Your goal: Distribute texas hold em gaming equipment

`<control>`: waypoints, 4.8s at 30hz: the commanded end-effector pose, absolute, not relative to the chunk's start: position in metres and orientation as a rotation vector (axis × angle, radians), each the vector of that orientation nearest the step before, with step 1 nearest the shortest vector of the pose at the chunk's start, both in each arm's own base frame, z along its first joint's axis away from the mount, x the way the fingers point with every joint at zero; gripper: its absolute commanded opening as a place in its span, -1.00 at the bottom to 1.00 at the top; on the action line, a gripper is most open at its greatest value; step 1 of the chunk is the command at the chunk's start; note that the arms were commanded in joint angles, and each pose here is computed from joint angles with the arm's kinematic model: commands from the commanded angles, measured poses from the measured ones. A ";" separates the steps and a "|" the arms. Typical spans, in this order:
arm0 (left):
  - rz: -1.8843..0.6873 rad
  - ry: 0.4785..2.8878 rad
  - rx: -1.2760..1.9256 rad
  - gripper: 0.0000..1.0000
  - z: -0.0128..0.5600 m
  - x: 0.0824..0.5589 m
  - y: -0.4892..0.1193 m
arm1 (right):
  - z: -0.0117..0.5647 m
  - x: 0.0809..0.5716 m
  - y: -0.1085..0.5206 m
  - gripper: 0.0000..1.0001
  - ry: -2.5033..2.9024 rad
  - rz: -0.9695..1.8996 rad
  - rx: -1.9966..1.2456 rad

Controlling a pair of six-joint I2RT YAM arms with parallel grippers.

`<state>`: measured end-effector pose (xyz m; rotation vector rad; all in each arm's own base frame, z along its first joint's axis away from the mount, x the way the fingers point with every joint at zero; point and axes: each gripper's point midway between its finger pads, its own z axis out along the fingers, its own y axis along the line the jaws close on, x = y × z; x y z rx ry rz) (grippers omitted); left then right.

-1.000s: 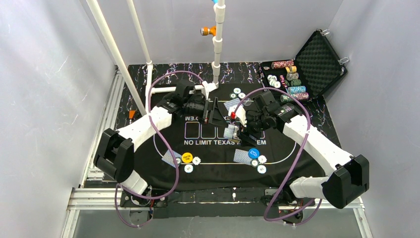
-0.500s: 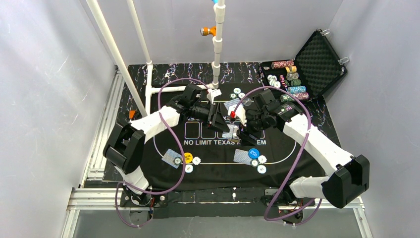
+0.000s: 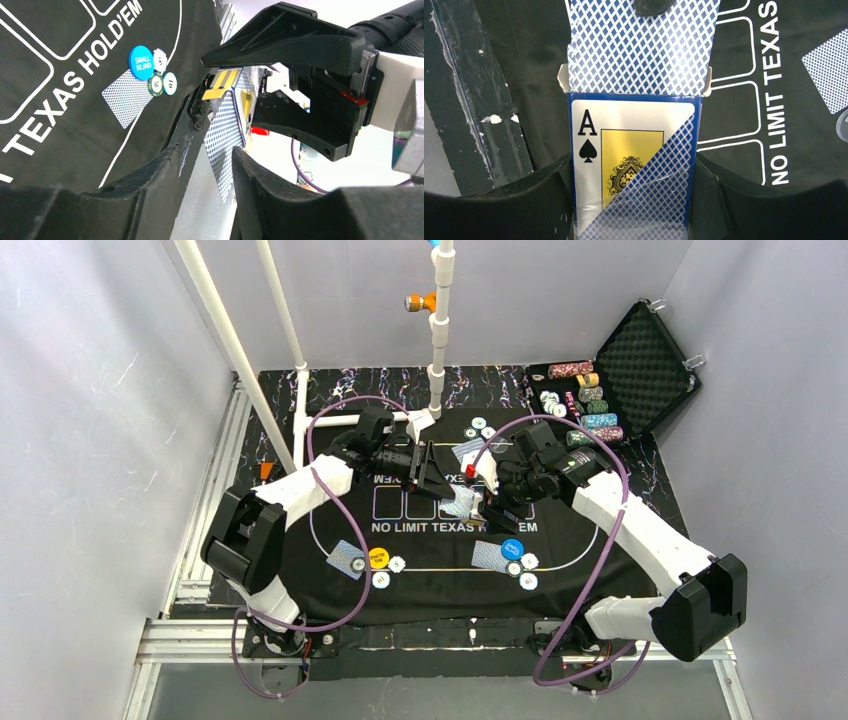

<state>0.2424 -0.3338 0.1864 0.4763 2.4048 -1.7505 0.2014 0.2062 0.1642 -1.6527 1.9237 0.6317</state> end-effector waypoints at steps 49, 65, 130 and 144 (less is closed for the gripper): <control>-1.653 2.123 0.292 -1.00 0.269 0.330 -0.253 | 0.182 0.210 0.208 -0.97 1.859 0.571 -1.598; -1.411 2.634 0.109 -1.00 0.088 0.275 -0.276 | 0.210 0.219 0.212 -0.97 1.815 0.551 -1.589; -1.708 2.360 0.469 0.42 0.193 0.231 -0.270 | 0.186 0.204 0.206 -0.97 1.846 0.587 -1.609; -1.747 2.349 0.619 0.61 0.212 0.212 -0.328 | 0.191 0.195 0.217 -0.97 1.805 0.694 -1.645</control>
